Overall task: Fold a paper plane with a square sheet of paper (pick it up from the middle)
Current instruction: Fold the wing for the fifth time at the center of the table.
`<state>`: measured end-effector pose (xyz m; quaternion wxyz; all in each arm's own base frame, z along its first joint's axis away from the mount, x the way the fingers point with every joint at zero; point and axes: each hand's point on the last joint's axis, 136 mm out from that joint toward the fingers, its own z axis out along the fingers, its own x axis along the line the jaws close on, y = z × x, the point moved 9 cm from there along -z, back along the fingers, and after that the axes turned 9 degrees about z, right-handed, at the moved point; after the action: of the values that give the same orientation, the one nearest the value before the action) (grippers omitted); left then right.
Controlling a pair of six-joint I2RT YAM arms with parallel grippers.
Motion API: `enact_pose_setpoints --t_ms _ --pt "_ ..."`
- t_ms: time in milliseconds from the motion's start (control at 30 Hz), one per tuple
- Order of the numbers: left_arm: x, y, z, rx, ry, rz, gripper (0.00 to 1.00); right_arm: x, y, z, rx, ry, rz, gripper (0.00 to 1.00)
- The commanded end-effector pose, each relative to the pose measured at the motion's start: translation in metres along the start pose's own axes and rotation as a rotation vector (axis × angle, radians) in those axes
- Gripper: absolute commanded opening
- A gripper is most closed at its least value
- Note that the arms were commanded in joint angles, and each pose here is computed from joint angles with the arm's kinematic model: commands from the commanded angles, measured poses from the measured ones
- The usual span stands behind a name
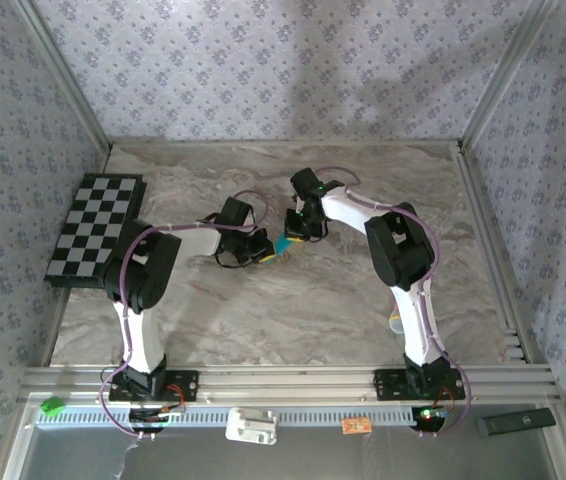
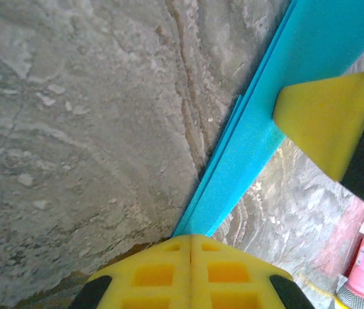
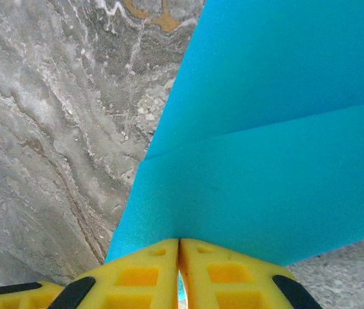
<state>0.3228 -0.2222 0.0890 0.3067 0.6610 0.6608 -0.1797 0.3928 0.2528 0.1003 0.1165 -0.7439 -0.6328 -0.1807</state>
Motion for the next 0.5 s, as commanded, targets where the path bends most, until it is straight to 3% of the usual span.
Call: enact_pose_setpoints --t_ms 0,467 --pt "0.021 -0.027 -0.004 0.142 0.09 -0.021 0.02 -0.056 -0.019 0.033 0.108 -0.285 0.095 0.13" --pt "0.028 -0.032 -0.021 0.218 0.194 0.105 0.0 -0.056 -0.019 0.033 0.106 -0.288 0.091 0.13"
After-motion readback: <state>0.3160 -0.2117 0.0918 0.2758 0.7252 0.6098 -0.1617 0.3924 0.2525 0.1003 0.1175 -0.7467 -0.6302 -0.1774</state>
